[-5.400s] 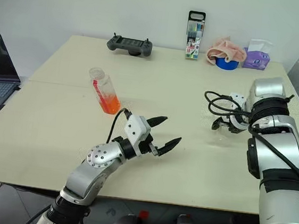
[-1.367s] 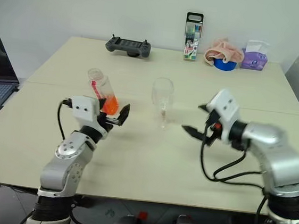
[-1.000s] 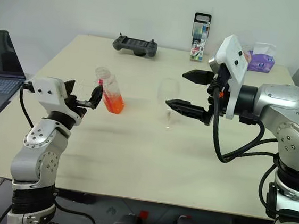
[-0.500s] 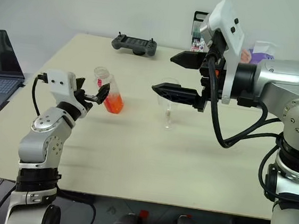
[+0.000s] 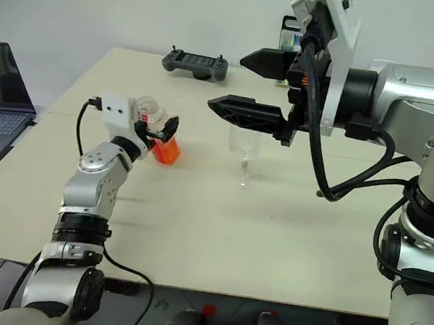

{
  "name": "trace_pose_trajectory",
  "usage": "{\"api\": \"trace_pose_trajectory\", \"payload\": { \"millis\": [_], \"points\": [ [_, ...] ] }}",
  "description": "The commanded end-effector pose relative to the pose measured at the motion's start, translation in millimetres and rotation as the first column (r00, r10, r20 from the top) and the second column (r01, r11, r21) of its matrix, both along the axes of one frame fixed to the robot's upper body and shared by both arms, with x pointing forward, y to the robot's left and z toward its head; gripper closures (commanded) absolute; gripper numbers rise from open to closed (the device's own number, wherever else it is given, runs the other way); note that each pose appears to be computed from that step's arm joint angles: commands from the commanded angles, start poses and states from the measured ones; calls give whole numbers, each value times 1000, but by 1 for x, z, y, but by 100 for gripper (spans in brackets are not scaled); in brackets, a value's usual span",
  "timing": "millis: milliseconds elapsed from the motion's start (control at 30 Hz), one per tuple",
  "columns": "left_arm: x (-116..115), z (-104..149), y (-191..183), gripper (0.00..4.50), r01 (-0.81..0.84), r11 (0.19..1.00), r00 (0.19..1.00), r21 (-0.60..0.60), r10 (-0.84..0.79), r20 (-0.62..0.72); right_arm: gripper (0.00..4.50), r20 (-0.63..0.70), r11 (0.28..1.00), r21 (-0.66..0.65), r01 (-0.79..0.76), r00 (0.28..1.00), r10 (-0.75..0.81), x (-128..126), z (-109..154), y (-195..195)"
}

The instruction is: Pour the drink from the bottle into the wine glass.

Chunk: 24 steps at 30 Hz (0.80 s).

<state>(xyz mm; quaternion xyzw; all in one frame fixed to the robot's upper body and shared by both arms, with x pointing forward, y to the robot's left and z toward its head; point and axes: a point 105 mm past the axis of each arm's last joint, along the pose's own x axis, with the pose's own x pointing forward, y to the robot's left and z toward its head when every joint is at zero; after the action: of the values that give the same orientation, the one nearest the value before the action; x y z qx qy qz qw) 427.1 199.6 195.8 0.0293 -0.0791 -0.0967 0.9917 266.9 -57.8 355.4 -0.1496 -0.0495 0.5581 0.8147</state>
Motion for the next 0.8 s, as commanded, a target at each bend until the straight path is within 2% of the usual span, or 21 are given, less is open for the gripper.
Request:
{"api": "trace_pose_trajectory", "payload": {
  "millis": [33, 300, 800],
  "points": [
    [4, 19, 1, 0, -11, 1000, 997, 16, 10, 72, 3, 43, 1000, 0, 23, 999, -23, -2, 3, -4],
    [11, 16, 5, 0, -38, 999, 997, 20, 37, 69, 3, 34, 999, 9, 39, 999, -39, 0, 3, -7],
    [2, 15, 2, 0, -18, 1000, 997, 0, 18, 81, 3, 30, 999, 4, 52, 998, -52, 1, 3, -7]
  ]
}}
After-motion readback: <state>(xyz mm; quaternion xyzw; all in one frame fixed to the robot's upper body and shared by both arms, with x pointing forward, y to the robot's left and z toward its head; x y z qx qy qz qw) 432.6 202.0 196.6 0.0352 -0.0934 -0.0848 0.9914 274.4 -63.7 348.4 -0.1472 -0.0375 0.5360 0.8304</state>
